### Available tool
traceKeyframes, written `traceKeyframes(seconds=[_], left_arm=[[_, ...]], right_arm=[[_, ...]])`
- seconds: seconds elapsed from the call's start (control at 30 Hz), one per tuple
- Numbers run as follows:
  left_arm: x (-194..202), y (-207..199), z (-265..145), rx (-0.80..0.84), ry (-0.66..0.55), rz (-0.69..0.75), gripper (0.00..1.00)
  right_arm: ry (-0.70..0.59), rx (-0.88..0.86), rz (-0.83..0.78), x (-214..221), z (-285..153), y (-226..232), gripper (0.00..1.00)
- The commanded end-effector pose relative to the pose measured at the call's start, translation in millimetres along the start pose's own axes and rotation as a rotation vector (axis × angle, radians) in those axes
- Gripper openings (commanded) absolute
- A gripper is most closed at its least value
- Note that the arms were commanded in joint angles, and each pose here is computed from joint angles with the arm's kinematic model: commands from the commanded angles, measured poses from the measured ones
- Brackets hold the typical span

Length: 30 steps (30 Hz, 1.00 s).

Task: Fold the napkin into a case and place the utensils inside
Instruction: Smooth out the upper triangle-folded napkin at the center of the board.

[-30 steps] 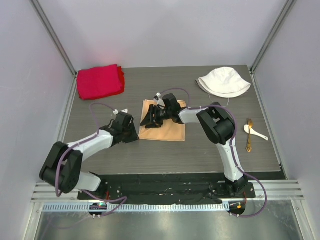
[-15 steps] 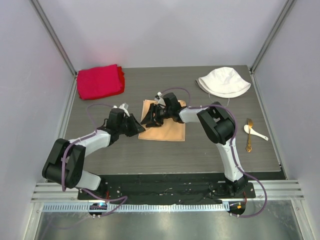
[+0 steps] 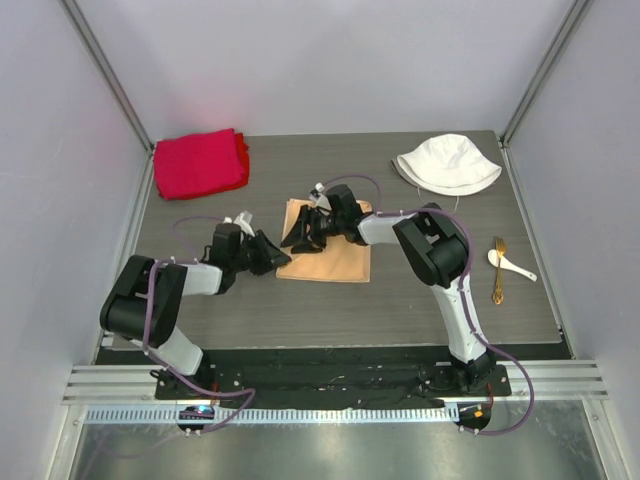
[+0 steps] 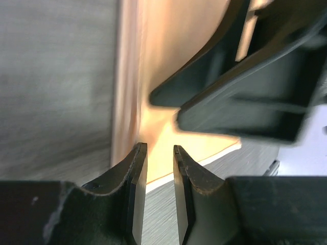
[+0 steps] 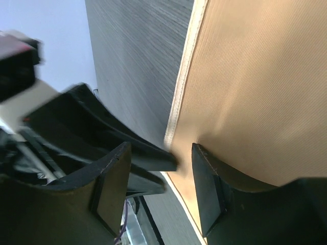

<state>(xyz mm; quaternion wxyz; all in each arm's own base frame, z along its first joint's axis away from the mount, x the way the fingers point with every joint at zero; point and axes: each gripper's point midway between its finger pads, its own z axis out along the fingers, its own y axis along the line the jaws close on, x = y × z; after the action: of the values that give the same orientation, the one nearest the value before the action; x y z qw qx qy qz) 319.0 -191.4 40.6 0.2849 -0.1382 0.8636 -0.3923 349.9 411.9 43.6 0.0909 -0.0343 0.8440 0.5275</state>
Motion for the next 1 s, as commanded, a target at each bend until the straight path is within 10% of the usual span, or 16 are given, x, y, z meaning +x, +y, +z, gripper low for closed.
traceKeyframes(seconds=[0.0, 0.47, 0.97], left_arm=[[16.3, 6.4, 0.3, 0.056, 0.009, -0.045, 0.31], [31.3, 34.0, -10.1, -0.043, 0.002, -0.03, 0.31], [53.1, 61.0, -12.3, -0.118, 0.023, -0.115, 0.3]], right_arm=[[-0.024, -0.048, -0.028, -17.1, 1.5, 17.1, 0.57], [-0.008, -0.089, -0.081, -18.3, 5.0, 57.7, 0.63], [-0.008, -0.087, -0.059, -69.7, 48.3, -13.4, 0.64]])
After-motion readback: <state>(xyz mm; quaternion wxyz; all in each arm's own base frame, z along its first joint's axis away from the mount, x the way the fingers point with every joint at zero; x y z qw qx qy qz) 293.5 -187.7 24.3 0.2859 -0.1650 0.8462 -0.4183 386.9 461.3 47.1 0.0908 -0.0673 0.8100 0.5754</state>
